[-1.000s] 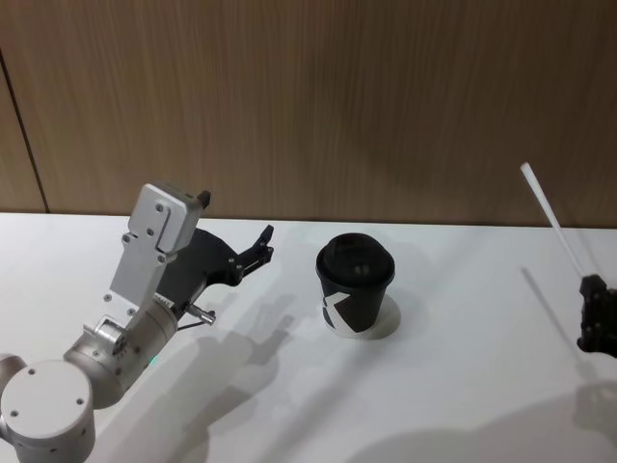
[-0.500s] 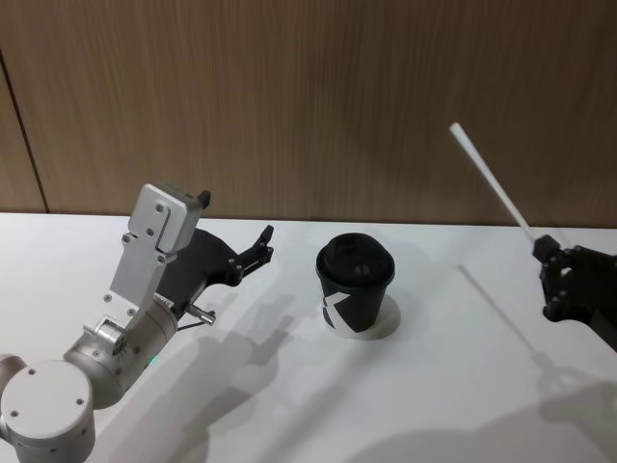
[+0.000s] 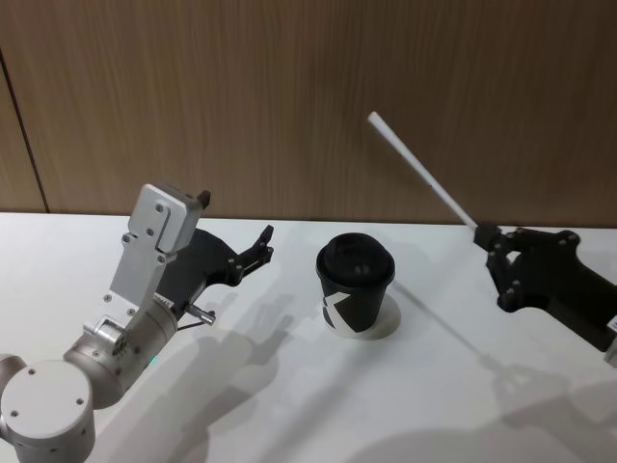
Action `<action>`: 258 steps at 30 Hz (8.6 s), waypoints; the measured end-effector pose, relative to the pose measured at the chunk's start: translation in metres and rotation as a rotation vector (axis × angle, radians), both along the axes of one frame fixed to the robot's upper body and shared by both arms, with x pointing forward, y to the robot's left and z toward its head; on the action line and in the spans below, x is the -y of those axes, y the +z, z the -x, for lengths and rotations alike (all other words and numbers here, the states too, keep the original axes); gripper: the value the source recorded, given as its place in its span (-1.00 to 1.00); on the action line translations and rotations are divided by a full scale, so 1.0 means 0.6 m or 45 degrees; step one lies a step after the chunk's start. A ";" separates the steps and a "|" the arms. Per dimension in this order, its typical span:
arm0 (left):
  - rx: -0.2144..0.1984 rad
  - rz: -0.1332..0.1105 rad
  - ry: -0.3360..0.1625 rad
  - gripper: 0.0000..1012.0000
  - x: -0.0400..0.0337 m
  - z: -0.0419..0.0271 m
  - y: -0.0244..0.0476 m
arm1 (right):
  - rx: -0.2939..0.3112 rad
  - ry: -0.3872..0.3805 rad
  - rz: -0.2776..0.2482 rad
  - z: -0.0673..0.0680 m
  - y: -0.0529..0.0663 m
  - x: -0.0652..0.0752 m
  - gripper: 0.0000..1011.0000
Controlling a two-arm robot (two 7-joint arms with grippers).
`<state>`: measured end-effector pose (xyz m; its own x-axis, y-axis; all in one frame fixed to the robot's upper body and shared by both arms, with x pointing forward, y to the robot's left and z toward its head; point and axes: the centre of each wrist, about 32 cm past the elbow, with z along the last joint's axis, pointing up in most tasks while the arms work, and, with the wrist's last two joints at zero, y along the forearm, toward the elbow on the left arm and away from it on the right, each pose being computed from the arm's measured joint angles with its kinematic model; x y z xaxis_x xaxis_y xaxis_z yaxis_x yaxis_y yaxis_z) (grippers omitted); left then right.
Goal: Pick up the straw with one hand, pass it to the other hand, and insert it into the cup.
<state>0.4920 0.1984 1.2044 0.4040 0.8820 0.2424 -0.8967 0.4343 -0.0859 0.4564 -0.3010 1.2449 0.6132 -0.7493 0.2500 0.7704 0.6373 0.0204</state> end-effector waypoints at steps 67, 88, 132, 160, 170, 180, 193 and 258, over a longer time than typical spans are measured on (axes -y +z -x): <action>-0.183 0.448 -0.544 0.99 -0.040 -0.040 0.048 | 0.002 0.262 -0.037 -0.035 0.009 -0.028 -0.99; -0.409 0.919 -0.799 0.99 -0.025 -0.083 0.029 | 0.002 0.262 -0.037 -0.035 0.009 -0.028 -0.98; -0.564 1.251 -1.087 0.99 0.061 -0.139 0.001 | 0.002 0.262 -0.037 -0.035 0.009 -0.028 -0.99; -0.539 1.214 -1.042 0.85 0.037 -0.131 0.000 | 0.002 0.262 -0.037 -0.035 0.009 -0.028 -0.99; -0.538 1.205 -1.032 0.29 0.033 -0.130 0.000 | 0.002 0.262 -0.037 -0.035 0.009 -0.028 -0.98; -0.538 1.201 -1.028 -0.36 0.032 -0.130 0.000 | 0.002 0.262 -0.037 -0.035 0.009 -0.028 -0.99; -0.537 1.200 -1.027 -0.84 0.032 -0.129 0.001 | 0.002 0.262 -0.037 -0.035 0.009 -0.028 -0.99; -0.181 0.555 -0.724 -1.00 -0.011 -0.090 0.096 | 0.002 0.262 -0.037 -0.035 0.009 -0.028 0.98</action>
